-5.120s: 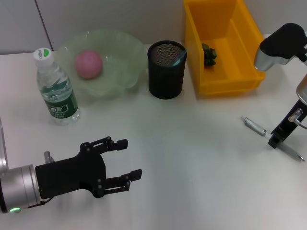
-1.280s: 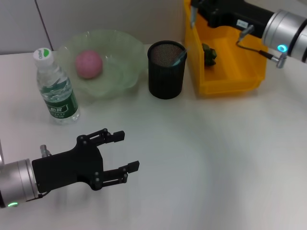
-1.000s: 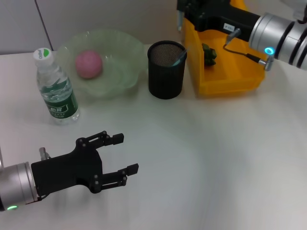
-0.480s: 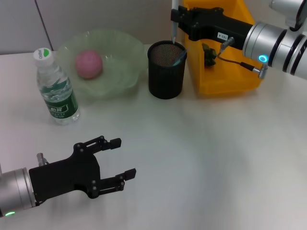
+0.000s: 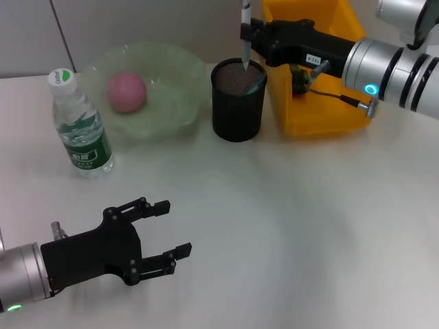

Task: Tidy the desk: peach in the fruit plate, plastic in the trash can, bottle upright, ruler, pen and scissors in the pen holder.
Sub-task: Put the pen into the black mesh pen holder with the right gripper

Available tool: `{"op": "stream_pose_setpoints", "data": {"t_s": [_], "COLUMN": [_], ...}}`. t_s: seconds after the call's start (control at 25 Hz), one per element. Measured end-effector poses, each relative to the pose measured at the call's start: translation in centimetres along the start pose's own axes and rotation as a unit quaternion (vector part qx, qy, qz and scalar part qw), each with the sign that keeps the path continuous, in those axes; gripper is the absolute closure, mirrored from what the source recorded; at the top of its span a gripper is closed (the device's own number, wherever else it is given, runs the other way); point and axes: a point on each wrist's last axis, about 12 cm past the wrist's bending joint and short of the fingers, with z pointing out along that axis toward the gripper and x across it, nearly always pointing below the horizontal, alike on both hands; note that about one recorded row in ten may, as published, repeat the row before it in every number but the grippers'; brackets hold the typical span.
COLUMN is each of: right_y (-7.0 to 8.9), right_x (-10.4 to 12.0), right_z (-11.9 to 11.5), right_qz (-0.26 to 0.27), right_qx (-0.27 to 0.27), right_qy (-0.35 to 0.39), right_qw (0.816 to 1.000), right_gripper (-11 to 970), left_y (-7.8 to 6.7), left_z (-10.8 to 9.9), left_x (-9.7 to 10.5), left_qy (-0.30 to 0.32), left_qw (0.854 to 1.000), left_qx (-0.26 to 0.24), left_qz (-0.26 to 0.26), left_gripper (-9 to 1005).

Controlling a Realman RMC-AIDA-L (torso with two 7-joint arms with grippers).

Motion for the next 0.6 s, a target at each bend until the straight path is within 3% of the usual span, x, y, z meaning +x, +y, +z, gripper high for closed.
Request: {"op": "stream_pose_setpoints", "data": {"t_s": [0.6], "right_y": [0.11], "right_x": [0.40], "right_z": [0.51], "right_qz": [-0.005], "right_qx": [0.007], "right_qy": [0.016], "right_qw": [1.000], "right_gripper": [803], "left_y": [0.15], "left_z": [-0.18], "left_x": [-0.05], "left_qy": [0.003], "left_qw": [1.000], "left_qx": [0.000], "left_qz": [0.004], "left_gripper": [199]}}
